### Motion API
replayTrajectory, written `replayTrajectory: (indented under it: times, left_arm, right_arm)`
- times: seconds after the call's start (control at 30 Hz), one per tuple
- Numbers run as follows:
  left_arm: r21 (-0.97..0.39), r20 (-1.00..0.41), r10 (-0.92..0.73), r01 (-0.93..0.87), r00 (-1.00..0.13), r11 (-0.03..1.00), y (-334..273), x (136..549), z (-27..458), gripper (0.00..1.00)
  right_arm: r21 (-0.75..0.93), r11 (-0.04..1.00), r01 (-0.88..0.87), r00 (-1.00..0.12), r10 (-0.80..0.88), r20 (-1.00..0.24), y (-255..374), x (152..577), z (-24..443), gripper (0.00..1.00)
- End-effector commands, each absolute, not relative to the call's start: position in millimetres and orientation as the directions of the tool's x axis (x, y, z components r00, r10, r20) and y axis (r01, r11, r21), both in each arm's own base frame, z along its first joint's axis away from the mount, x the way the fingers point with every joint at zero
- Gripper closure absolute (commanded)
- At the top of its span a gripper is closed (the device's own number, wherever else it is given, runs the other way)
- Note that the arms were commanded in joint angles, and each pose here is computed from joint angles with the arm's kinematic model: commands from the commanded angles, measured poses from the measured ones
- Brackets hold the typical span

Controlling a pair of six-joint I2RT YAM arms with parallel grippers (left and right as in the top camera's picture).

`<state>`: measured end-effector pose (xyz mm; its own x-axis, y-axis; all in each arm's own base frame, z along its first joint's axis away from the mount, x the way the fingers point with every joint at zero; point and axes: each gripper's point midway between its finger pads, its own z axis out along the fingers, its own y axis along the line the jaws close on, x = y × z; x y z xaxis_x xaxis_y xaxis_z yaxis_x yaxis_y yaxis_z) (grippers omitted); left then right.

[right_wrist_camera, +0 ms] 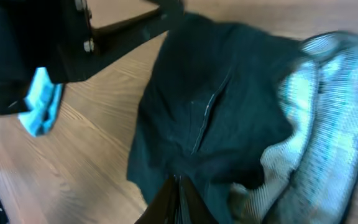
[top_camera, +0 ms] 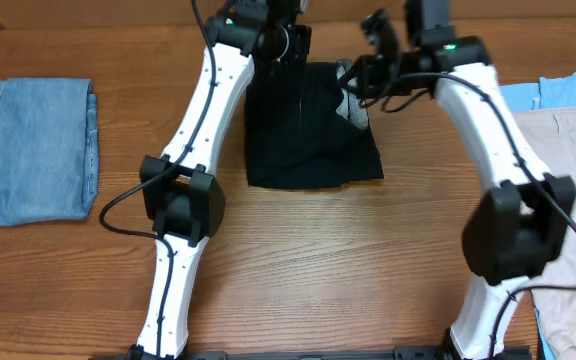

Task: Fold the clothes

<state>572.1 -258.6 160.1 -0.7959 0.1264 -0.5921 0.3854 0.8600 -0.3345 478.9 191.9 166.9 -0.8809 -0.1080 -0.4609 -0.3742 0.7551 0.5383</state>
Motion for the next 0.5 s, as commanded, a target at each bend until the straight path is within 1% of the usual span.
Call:
replayTrajectory:
  times: [0.0,0.07,0.13,0.27,0.4,0.47]
  left_arm:
    - [-0.383,-0.527,0.175,0.416,-0.832,0.825,-278,566,108,0.96]
    - [-0.43,-0.506,0.182,0.43,-0.843,0.794,-287,563,94,0.96]
    - [-0.429,-0.505,0.186,0.432,-0.843,0.794,-290,564,87,0.96]
    - [-0.428,-0.514,0.186,0.438,-0.838,0.791,-292,565,88,0.96]
    - [-0.44,-0.512,0.165,0.422,-0.843,0.793,-294,567,89,0.96]
    - [-0.438,-0.523,0.162,0.427,-0.837,0.791,-295,569,90,0.96]
  right_arm:
    - [0.482,0.802,-0.352,-0.892,-0.131,-0.434,191,488,132,0.96]
    - [0.436,0.842,-0.317,-0.905,-0.131,-0.405,181,492,112,0.96]
    - [0.392,0.873,-0.29,-0.914,-0.131,-0.383,172,493,98,0.96]
    - [0.388,0.884,-0.261,-0.937,-0.136,-0.321,169,487,74,0.96]
    - [0.392,0.885,-0.252,-0.944,-0.137,-0.299,169,483,70,0.96]
    - [0.455,0.843,-0.288,-0.927,-0.125,-0.354,178,491,88,0.96]
